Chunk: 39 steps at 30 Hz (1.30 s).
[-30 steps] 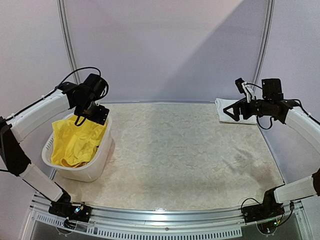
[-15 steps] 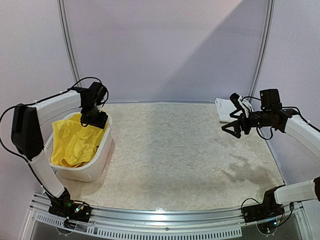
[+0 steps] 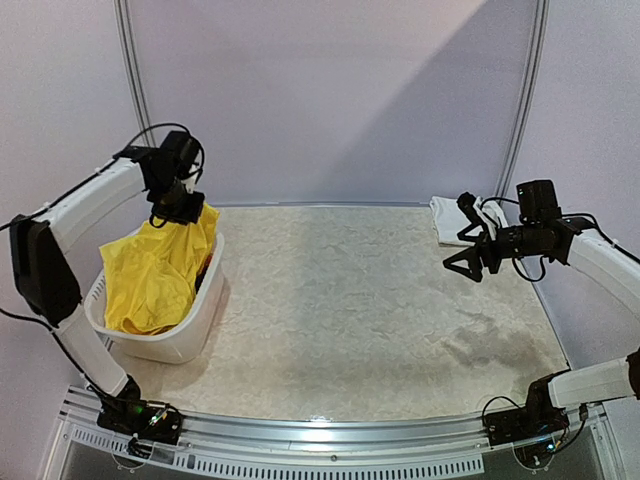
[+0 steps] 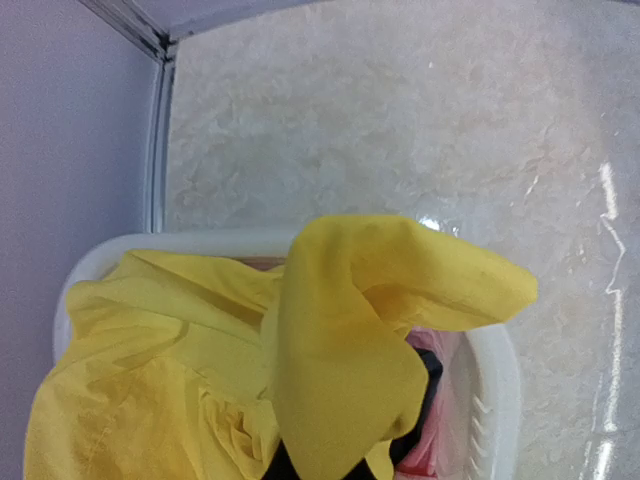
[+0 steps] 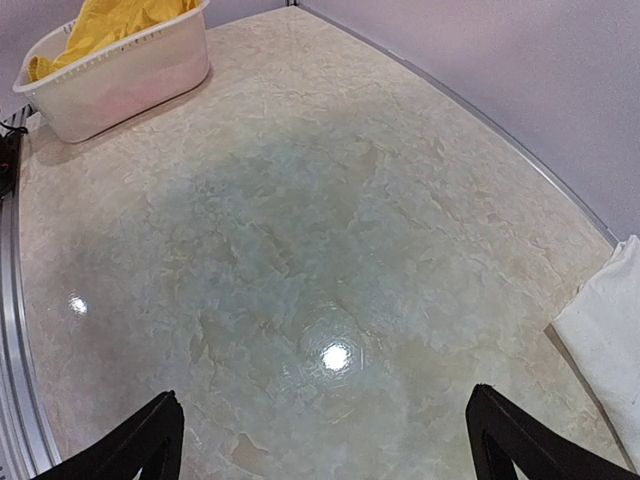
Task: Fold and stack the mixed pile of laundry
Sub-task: Pick up the crumpled shorts and place them in the bin, then place the crumpled shorts at the center of the board.
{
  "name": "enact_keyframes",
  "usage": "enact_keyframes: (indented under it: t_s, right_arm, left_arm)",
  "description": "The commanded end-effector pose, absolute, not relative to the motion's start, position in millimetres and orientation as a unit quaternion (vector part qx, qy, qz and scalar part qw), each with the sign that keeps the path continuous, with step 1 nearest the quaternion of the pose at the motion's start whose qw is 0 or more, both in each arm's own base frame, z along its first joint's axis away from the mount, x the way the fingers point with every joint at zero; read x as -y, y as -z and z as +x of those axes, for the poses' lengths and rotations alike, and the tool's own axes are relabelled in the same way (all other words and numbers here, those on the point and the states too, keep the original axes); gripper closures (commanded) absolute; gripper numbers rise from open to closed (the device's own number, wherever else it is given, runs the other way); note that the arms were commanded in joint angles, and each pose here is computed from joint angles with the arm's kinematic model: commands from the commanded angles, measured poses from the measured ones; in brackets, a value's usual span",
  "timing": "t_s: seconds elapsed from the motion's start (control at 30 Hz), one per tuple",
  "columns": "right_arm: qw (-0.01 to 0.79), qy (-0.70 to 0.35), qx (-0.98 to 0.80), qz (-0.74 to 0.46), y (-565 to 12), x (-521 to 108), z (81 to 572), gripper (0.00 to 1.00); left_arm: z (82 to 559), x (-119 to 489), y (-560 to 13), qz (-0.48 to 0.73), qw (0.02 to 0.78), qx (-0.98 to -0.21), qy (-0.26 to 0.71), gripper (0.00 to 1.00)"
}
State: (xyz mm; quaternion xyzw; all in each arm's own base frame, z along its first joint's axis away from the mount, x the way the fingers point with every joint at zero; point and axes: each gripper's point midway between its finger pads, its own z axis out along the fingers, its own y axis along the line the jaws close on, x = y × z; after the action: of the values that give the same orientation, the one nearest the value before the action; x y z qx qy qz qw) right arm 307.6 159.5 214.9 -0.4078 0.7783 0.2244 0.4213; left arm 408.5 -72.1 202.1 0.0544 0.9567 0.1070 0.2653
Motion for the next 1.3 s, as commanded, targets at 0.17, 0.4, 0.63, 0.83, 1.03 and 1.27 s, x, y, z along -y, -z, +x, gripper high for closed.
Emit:
enact_keyframes:
  t_s: [0.17,0.4,0.63,0.83,1.03,1.27]
  right_arm:
    - [0.408,-0.239,-0.776,-0.419,-212,-165,305,0.01]
    - [0.405,-0.235,-0.78,-0.416,-210,-164,308,0.01]
    - [0.418,-0.184,-0.806,-0.376,-211,-145,329,0.01]
    - [0.456,-0.161,-0.836,-0.26,-241,-76,350,0.01]
    - [0.531,-0.085,-0.815,-0.214,-294,-32,337,0.01]
    - [0.5,-0.164,-0.794,-0.306,-308,-69,297,0.03]
  left_arm:
    - [363,160,-460,0.126,0.563,-0.81,0.108,1.0]
    - [329,265,-541,0.244,0.604,-0.728,0.211,1.0]
    - [304,367,-548,0.33,0.608,-0.672,0.266,1.0]
    - [304,436,-480,0.39,0.544,-0.687,0.284,1.0]
    - [302,486,-396,0.432,0.454,-0.723,0.291,0.39]
    - [339,436,-335,0.371,0.416,-0.809,0.187,0.32]
